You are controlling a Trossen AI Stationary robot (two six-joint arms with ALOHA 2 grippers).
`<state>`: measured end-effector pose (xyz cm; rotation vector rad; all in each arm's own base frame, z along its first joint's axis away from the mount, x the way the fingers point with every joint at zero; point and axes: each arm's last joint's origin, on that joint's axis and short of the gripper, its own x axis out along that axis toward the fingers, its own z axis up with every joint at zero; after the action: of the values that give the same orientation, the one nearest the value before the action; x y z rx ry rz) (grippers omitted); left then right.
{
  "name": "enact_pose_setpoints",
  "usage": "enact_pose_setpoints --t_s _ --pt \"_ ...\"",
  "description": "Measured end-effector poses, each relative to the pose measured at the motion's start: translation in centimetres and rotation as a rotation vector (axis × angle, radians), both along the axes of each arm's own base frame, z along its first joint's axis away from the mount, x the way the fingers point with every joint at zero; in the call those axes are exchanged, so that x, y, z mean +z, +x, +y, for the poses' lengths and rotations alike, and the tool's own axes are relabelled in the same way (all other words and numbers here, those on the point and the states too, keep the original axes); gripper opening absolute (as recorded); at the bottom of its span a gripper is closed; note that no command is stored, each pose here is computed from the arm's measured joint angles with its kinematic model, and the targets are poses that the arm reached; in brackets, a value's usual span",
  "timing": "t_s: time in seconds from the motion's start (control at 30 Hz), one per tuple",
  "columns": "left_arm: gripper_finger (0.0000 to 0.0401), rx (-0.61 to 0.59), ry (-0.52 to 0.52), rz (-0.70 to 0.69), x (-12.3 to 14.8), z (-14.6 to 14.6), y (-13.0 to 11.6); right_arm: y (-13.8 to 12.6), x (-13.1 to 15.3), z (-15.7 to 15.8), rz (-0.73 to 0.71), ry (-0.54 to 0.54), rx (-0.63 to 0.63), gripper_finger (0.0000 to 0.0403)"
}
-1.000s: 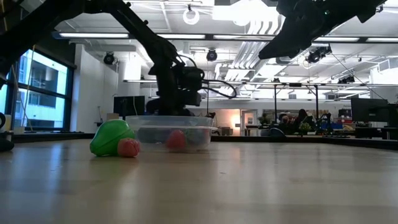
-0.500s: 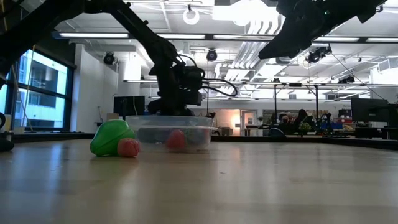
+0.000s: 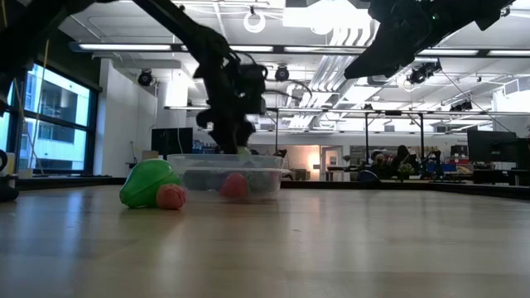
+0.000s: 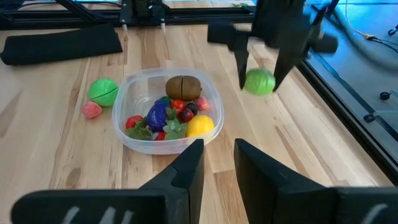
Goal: Pick and placing Produce into tupperware
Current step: Put the cabbage into the transparent bin
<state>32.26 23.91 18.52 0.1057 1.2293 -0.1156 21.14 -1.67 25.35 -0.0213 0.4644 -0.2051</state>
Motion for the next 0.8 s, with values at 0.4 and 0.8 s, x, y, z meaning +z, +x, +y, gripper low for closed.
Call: enact_pose_setpoints --t_s 0.4,0.8 --pt "0.0237 0.039 0.075 -0.024 7.9 -5.2 -1.5 0.0 0.0 0.0 0.002 0.000 0.000 0.0079" --pt "0.0238 -0.012 0.073 0.087 5.4 -15.5 0.2 0.0 0.0 0.0 0.000 0.000 0.000 0.0079"
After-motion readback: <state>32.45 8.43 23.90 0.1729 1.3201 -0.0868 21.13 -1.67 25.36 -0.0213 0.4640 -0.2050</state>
